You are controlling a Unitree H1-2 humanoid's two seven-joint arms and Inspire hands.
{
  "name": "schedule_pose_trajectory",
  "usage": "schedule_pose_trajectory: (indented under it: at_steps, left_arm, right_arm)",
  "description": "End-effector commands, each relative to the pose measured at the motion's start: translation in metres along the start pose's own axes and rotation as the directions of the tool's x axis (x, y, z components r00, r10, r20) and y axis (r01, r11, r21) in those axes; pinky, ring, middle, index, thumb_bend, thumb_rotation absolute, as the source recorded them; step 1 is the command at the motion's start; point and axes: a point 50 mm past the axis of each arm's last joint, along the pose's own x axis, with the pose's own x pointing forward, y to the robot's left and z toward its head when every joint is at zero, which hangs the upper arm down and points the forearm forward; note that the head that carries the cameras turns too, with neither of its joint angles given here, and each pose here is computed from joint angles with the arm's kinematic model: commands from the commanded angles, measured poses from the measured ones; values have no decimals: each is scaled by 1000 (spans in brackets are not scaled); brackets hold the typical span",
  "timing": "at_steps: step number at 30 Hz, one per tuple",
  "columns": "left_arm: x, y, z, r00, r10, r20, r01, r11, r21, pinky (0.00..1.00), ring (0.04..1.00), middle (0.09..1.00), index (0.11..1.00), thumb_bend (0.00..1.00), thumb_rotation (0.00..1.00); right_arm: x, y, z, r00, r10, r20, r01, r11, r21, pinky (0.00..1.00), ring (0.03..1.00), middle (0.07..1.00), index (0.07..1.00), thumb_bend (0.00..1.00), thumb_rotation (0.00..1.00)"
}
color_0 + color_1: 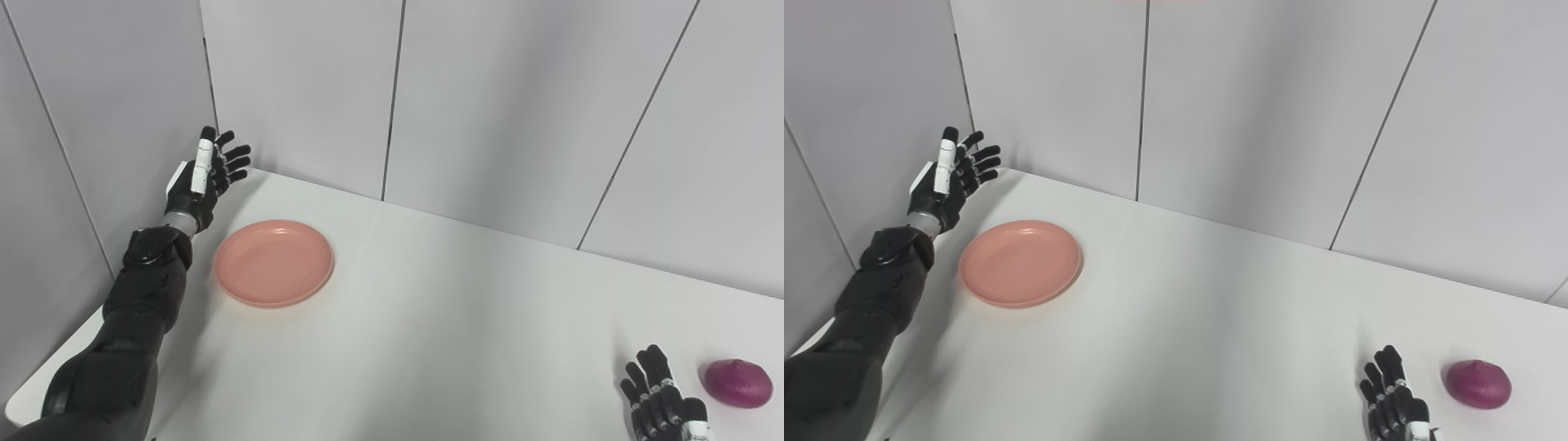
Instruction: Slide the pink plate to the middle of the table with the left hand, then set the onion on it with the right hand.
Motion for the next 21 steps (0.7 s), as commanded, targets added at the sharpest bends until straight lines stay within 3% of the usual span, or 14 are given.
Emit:
schedule_pose_trajectory:
  at_steps: [1, 8, 21]
  left_arm:
    - [12, 6, 30, 994, -10, 110, 9, 1000, 6, 859, 849, 821, 893, 933, 947]
    - [5, 15, 7, 999, 20, 47, -19, 1000, -17, 806, 816, 821, 870, 993, 909]
    - [-6, 11, -25, 1000, 23, 2, -22, 998, -65, 735, 774, 767, 823, 1000, 870]
  right_arm:
    - [-47, -3, -49, 982, -54, -180, 65, 996, 60, 1000, 1000, 1000, 1000, 776, 1000]
    - [-48, -4, -48, 983, -58, -176, 70, 995, 65, 1000, 1000, 1000, 1000, 792, 1000]
    - [-50, -4, -46, 984, -55, -170, 68, 995, 71, 1000, 1000, 1000, 1000, 774, 1000]
